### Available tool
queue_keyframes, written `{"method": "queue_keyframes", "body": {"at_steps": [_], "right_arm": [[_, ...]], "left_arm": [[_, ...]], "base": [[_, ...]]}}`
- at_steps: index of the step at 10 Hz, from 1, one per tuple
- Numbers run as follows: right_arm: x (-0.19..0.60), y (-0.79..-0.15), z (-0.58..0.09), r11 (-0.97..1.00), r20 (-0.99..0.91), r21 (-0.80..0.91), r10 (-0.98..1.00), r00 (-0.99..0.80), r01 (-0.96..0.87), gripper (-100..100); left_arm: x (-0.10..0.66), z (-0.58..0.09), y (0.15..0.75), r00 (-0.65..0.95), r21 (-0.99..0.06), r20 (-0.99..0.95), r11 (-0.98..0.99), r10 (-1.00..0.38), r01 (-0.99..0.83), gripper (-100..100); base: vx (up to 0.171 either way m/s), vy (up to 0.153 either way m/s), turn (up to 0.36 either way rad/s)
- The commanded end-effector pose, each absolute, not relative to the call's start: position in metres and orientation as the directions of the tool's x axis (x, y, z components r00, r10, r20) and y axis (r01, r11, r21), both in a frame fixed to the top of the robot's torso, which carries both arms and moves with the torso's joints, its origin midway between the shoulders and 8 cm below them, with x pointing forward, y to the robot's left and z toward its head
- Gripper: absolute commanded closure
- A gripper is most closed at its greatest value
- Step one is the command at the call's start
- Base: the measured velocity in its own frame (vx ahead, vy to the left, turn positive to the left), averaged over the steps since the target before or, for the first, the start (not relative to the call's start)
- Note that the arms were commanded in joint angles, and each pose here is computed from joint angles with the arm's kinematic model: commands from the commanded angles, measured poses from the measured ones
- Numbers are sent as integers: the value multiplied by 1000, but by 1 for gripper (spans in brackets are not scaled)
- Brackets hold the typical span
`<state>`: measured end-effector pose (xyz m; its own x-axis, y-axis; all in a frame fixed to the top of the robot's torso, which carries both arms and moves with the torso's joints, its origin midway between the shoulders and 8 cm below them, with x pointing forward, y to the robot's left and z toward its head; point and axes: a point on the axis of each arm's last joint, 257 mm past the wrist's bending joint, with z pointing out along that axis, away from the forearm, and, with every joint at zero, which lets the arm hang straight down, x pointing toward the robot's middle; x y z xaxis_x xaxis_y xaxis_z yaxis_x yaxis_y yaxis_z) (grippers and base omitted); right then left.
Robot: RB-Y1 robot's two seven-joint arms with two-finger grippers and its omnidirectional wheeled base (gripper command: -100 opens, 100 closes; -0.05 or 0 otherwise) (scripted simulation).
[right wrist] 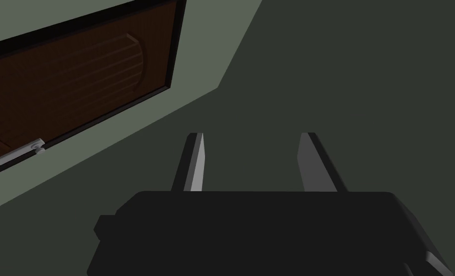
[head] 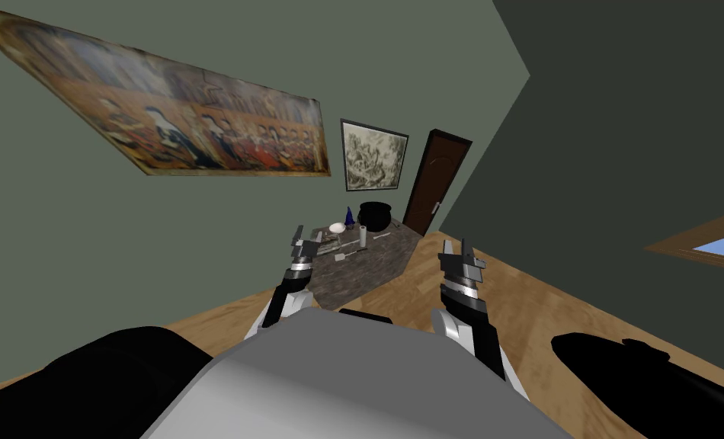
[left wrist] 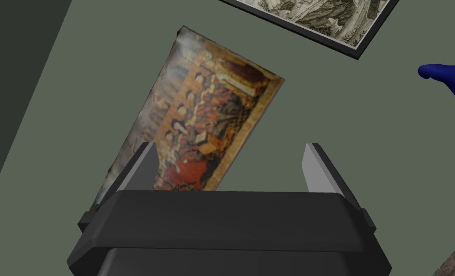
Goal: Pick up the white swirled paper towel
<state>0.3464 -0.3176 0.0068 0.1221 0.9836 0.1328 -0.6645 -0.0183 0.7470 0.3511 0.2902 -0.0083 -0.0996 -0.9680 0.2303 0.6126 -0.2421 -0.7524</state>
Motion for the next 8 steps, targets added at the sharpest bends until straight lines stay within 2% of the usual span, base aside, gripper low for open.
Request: {"method": "queue_keyframes", "body": {"at_steps": [1, 8], "right_arm": [[346, -318, 7, -18, 133, 747, 984, 122, -665, 0], [346, -318, 7, -18, 133, 747, 984, 122, -665, 0]], "left_arm": [[360, -21, 290, -137, -755, 287, -312, -948, 577, -100], [390, -70, 291, -219, -687, 545, -581, -809, 436, -100]], "base": [[61, -59, -44], [44, -47, -36]]}}
